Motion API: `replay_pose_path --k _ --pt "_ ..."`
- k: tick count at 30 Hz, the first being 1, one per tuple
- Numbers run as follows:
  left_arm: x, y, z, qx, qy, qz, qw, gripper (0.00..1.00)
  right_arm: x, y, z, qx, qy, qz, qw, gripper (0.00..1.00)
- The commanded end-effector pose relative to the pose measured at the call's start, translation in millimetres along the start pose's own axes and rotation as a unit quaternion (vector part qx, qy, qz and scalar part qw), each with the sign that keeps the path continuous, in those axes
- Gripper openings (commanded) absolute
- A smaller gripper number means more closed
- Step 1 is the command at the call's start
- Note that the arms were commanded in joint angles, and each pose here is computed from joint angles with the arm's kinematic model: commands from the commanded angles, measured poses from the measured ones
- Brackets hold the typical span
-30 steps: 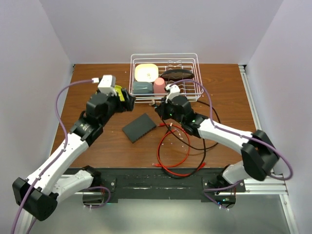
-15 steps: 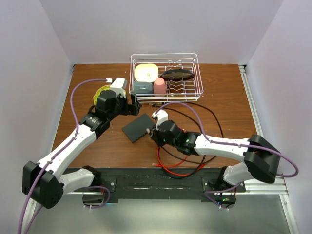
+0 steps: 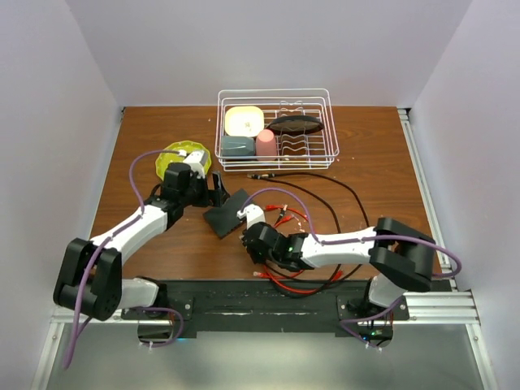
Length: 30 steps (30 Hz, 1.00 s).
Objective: Insert the plug into the switch port
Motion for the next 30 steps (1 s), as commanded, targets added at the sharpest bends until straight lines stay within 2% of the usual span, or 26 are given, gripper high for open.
replay_pose_path --k 1,6,14,26,30 --pt "7.1 -2.9 5.5 -0.004 -0.039 -0.024 0.999 0.94 8.6 22.8 18.1 0.012 -0.037 0.011 0.999 0.00" --pt "13.2 -8.0 -11.5 -0.003 -0.047 -0.060 0.997 0.93 12.0 27.9 16.1 0.013 -0.049 0.003 0.999 0.00" --pt "25.7 -2.7 -36.9 -0.003 -0.016 -0.062 0.998 0.90 18.6 25.8 5.1 0.004 -0.042 -0.035 0.998 0.00" --pt "22.4 -2.6 -52.4 -0.012 0.006 -0.064 0.998 0.60 23.6 20.9 -6.5 -0.032 -0.045 -0.136 0.989 0.00" --pt "21.1 -3.5 -53.9 -0.015 0.000 -0.067 0.998 0.59 22.7 22.2 -8.7 -0.037 -0.047 -0.142 0.988 0.00"
Point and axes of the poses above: each gripper's point midway between its finger pads, its own x axis out along the fingers, its own y axis along the line the jaws close on, z = x × y, the point moved 4 cm from there along -x, back along the fingers, and after that the axes turned 9 degrees about x, right-handed, at the moved point
